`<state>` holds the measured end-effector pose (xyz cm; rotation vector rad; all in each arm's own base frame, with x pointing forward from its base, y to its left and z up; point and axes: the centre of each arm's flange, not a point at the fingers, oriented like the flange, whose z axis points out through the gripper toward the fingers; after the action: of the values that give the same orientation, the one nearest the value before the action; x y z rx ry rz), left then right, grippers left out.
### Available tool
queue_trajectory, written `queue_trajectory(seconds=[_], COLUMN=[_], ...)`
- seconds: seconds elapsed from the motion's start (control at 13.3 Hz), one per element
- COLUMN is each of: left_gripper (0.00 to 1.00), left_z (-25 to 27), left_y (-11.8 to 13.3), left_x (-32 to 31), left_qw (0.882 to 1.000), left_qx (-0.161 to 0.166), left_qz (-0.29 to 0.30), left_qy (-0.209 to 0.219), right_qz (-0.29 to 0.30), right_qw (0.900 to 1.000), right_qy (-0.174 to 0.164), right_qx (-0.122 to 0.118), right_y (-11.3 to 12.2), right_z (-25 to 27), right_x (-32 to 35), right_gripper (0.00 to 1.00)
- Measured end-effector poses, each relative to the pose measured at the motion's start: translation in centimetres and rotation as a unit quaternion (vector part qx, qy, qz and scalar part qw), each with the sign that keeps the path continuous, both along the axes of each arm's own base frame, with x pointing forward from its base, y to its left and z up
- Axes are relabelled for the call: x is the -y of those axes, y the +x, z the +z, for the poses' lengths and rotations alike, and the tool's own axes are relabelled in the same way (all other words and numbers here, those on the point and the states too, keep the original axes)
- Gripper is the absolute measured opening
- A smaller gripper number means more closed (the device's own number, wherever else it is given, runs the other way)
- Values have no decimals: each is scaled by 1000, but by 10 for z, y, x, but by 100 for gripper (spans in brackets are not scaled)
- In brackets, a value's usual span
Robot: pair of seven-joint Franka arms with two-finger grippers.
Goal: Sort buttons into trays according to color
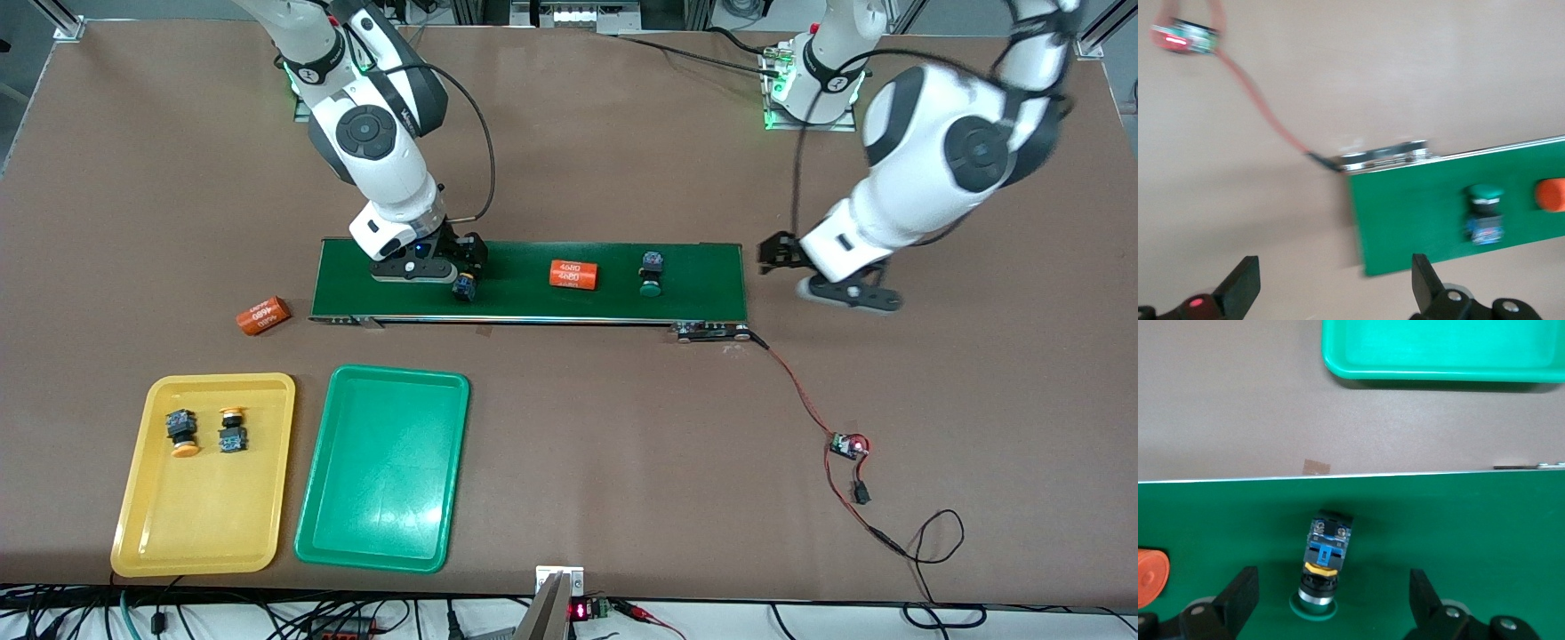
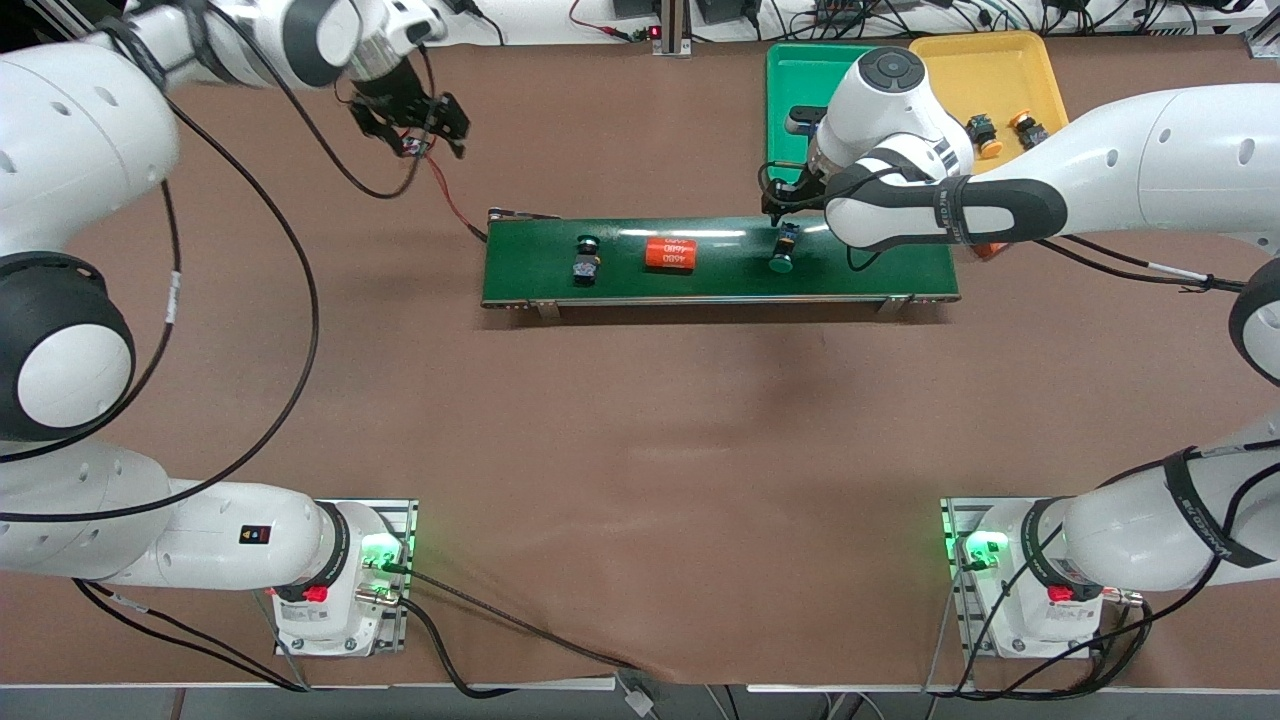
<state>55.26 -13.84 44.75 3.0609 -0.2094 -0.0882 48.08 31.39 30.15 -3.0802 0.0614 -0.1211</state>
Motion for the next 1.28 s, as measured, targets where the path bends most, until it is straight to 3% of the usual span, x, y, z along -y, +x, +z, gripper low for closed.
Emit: queue_trajectory(seconds=[0.3, 0.45, 0.75, 0.9, 0.98, 1.28], left_gripper=[100, 100, 100, 100, 100, 100], left_z=[86, 112, 130, 130, 131, 138], left_y=[9, 10, 7, 9, 10, 11], left_x=[-37, -64, -84, -85, -86, -83], left_qw=[999, 999, 998, 998, 998, 998], left_qx=[19, 31, 13, 14, 15, 25], left_qz=[13, -23, -51, -40, -32, -26], left_qy=[26, 26, 32, 52, 56, 56], right_qz=[10, 14, 15, 15, 14, 13], right_qw=[1000, 1000, 1000, 1000, 1000, 1000], right_qy=[-5, -11, -24, -24, -23, -25], right_qx=[-4, -7, -11, -9, -9, -7], right_y=[1, 3, 9, 11, 12, 17], right_z=[-17, -26, -40, -44, -46, -53], right_x=[1, 5, 17, 21, 22, 29], right_gripper=[100, 100, 92, 78, 78, 35])
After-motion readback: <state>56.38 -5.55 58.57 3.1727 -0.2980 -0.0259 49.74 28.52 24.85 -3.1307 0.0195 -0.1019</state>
